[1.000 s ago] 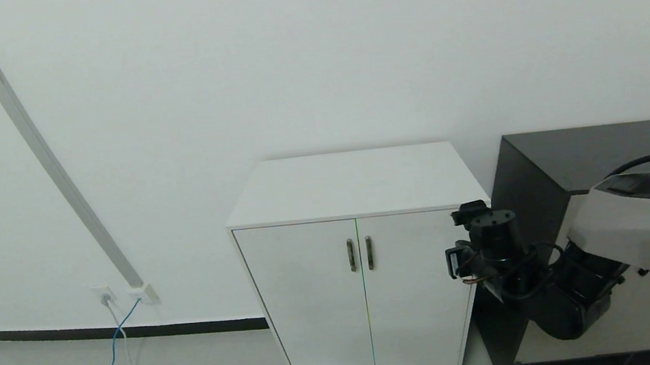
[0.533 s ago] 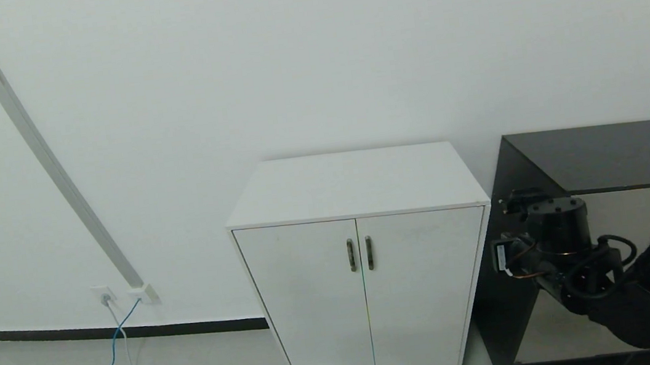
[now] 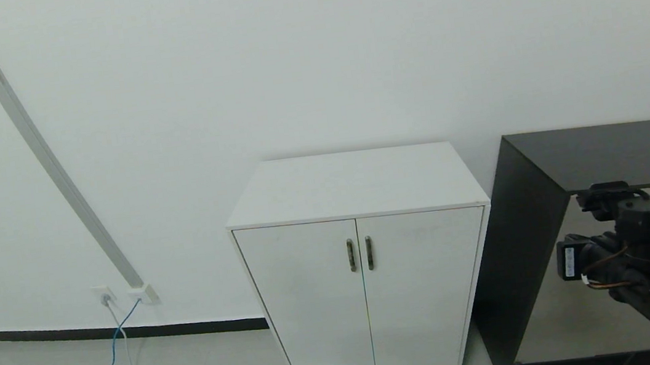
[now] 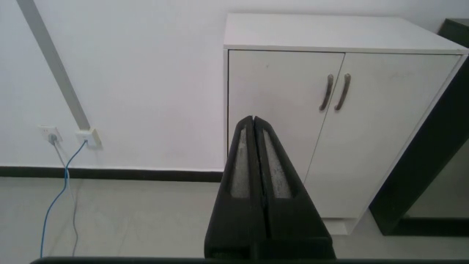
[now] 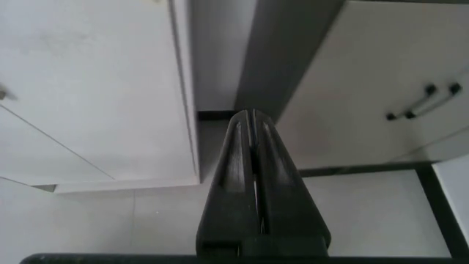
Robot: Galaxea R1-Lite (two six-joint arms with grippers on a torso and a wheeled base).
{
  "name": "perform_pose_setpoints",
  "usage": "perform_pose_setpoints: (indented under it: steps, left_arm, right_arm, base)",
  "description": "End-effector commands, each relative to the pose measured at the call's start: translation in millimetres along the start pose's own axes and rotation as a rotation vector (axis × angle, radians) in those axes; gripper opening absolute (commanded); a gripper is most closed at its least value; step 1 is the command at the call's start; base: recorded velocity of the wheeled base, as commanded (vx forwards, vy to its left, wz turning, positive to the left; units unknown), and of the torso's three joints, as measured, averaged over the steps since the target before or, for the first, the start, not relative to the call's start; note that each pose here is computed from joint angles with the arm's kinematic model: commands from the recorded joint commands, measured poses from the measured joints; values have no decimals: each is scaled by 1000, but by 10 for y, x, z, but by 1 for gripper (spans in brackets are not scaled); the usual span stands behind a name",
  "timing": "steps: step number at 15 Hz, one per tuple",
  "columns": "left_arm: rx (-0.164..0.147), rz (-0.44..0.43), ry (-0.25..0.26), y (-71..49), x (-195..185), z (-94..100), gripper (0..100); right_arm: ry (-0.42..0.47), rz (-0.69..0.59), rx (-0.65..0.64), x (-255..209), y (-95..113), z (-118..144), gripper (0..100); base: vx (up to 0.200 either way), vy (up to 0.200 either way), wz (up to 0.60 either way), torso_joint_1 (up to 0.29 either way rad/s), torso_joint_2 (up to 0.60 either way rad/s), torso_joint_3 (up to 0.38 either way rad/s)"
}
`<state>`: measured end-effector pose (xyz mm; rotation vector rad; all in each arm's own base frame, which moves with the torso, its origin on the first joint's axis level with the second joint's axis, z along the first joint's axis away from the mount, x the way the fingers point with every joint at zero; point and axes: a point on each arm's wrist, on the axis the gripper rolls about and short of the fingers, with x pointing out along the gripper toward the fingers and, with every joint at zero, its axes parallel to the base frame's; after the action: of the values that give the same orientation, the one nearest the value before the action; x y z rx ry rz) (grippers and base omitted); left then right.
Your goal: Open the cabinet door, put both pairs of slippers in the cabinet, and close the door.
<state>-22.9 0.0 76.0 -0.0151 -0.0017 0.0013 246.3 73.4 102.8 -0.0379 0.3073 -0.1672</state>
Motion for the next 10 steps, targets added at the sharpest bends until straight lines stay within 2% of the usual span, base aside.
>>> perform_pose_setpoints:
  steps: [1, 10]
  left_arm:
    - [0, -1, 2, 0, 1, 0, 0]
    - [-2, 0, 0, 0, 1, 1, 0]
  right_arm:
    - [-27, -16, 20, -210, -165, 39, 0]
    - [-66, -34, 44, -654, -451, -19, 0]
  base:
    - [0, 0, 0, 0, 0, 0]
    - [0, 0, 0, 0, 0, 0]
